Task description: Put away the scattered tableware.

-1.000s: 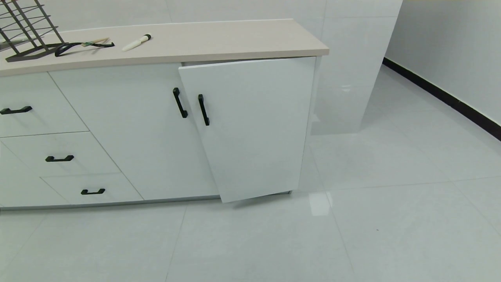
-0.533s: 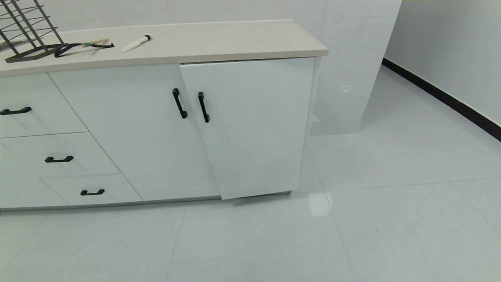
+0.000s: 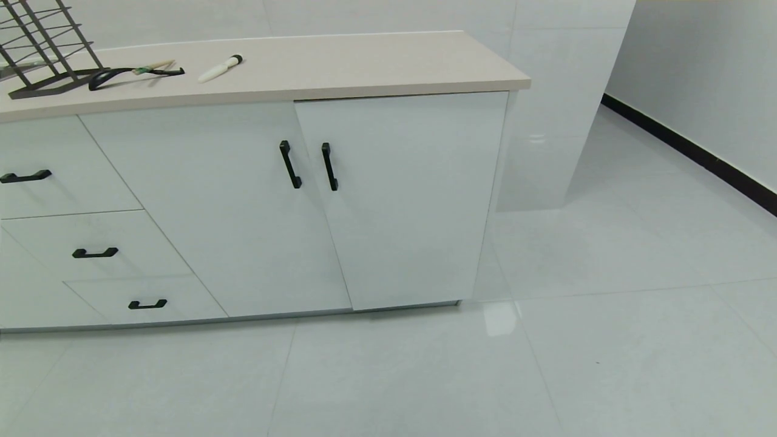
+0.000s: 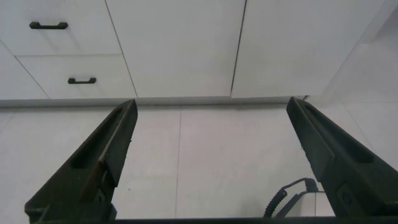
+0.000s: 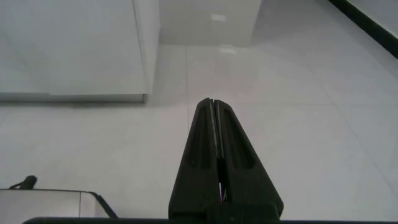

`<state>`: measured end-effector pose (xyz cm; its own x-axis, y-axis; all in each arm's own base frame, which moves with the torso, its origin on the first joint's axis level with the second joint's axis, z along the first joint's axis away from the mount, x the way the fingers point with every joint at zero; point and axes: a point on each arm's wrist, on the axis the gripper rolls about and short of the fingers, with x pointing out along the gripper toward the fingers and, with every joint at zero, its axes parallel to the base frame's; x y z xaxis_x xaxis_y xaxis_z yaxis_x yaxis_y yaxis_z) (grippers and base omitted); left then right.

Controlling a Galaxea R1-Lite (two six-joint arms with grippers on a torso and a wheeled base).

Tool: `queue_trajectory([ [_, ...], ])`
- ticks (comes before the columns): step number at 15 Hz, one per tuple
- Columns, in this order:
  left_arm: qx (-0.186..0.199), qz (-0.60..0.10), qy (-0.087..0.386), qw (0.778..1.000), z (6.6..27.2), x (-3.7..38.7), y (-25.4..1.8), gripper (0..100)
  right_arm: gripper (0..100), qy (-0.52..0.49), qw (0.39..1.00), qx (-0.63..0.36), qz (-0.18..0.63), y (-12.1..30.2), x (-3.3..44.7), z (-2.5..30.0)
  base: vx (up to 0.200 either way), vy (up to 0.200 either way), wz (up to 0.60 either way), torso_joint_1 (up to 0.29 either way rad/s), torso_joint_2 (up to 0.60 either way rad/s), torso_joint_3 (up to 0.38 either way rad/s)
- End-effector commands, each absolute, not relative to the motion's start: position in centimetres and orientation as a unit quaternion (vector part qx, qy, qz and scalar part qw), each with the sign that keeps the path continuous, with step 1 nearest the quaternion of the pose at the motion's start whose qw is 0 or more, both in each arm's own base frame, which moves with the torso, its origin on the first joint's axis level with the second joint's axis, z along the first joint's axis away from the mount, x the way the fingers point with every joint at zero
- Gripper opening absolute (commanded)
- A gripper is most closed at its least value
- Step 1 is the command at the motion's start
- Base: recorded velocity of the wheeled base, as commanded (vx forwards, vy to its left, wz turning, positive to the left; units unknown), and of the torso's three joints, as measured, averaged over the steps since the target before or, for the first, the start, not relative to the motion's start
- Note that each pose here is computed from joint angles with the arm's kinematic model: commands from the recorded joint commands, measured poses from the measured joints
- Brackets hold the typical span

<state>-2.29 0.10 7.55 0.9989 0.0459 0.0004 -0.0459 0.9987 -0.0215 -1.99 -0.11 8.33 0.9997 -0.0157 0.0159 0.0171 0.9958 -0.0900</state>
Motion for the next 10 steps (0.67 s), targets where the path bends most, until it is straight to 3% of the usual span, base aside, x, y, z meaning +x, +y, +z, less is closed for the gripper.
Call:
queue_trajectory([
  [1,-0.011,0.024,0.0,1.0,7.55,-2.28,0.09,100,0,-0.029,0.998,-0.043,0.019,0.08,-2.33,8.21,0.0,0.0,0.0,0.0,0.0,0.0],
  [5,-0.01,0.024,0.0,1.0,7.55,-2.28,0.09,100,0,-0.036,0.997,-0.048,0.056,0.25,-2.32,8.22,0.0,0.2,0.0,0.0,0.0,0.005],
  [10,-0.011,0.023,0.0,1.0,7.55,-2.28,0.1,100,0,-0.001,0.999,-0.021,0.028,0.12,-2.28,7.55,0.0,0.2,0.0,0.003,0.0,0.001],
])
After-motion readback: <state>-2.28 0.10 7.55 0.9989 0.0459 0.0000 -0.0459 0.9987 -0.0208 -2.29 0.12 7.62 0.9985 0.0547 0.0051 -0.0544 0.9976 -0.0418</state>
